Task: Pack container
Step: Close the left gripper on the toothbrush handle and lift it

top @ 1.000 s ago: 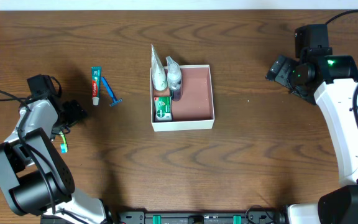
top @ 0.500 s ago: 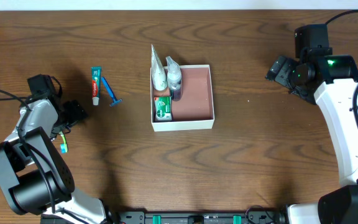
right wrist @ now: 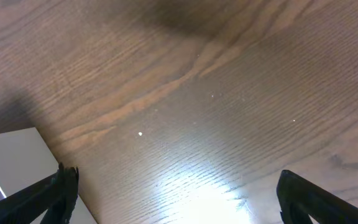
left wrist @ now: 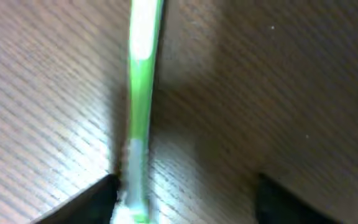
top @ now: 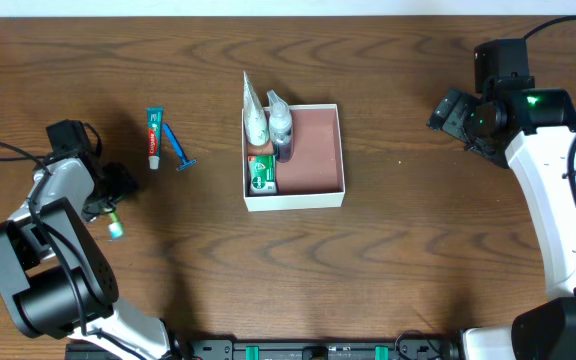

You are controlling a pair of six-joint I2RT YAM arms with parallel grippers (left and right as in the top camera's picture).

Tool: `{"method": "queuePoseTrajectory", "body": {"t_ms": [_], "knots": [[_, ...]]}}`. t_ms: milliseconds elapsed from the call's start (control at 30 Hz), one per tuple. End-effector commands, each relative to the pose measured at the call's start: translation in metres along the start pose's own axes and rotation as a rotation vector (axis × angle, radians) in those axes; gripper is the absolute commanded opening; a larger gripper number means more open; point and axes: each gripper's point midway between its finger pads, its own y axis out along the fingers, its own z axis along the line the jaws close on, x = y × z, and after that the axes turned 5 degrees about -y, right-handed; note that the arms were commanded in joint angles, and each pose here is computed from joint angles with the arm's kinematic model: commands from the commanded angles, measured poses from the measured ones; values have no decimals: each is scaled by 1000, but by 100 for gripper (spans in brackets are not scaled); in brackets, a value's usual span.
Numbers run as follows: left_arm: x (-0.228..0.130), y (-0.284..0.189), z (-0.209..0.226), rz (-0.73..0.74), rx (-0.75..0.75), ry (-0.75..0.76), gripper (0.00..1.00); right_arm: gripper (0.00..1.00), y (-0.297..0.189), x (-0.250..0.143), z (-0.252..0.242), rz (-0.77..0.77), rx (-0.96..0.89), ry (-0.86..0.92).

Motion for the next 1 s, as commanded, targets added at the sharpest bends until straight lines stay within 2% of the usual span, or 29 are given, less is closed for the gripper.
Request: {"method": "queuePoseTrajectory", "body": {"t_ms": [0,67,167,367,633,967], "knots": [[-16,16,11,63,50,9,48,99,-10,7,-2,-31,11,11],[-16,16,11,63,50,10,38,99,-10,7,-2,-31,11,11],[-16,16,11,64,50,9,32,99,-10,7,-2,-31,11,11],[-18,14,5,75,19,6,8,99,-10,7,-1,-31,11,11],[-1,-17,-16,33,-98,1,6,99,-10,7,-2,-31,11,11],[20,-84,-22,-114,-163,1,6,99,-10,7,-2,-31,11,11]]}}
